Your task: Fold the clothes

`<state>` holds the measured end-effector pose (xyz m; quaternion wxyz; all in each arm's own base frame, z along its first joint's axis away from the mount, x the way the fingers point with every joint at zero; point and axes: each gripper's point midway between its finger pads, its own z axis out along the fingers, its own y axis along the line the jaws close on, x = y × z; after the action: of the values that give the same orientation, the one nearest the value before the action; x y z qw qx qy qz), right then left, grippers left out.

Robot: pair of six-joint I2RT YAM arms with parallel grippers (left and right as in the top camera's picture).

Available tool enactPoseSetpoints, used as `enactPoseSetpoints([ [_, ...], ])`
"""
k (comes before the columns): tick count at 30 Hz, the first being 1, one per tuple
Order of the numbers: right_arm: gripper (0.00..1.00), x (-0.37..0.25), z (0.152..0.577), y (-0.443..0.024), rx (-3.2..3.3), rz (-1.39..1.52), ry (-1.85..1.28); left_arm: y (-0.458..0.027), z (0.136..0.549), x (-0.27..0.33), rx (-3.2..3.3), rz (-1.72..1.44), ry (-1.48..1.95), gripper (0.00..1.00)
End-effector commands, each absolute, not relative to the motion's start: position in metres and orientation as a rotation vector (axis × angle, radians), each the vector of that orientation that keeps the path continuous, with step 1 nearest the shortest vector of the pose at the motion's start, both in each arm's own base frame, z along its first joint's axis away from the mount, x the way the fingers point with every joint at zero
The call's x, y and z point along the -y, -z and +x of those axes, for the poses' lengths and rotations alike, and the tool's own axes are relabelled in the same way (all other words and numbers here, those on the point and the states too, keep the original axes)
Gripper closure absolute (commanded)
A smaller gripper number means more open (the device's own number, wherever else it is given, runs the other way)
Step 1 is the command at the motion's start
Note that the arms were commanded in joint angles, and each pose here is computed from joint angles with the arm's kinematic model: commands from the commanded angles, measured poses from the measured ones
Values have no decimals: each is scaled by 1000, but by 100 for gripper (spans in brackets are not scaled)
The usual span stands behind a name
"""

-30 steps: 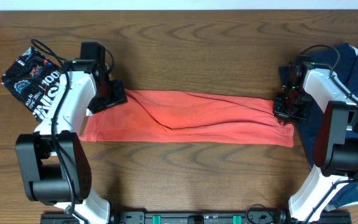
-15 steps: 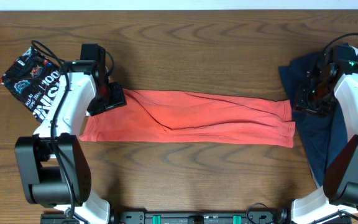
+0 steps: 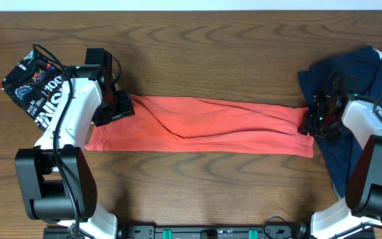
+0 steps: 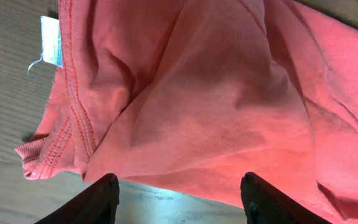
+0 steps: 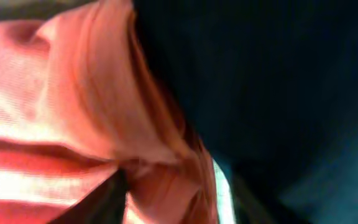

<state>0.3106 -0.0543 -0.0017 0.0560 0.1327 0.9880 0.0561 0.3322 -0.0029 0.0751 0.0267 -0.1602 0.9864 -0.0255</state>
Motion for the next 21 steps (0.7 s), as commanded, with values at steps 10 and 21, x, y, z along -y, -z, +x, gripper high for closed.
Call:
enactPoseSetpoints([
  [10, 55, 28, 290, 26, -3005, 388, -378, -81, 330, 0, -3034, -503, 62, 35],
  [21, 66, 18, 289, 23, -2996, 388, -467, -81, 330, 0, -3037, -503, 61, 35],
])
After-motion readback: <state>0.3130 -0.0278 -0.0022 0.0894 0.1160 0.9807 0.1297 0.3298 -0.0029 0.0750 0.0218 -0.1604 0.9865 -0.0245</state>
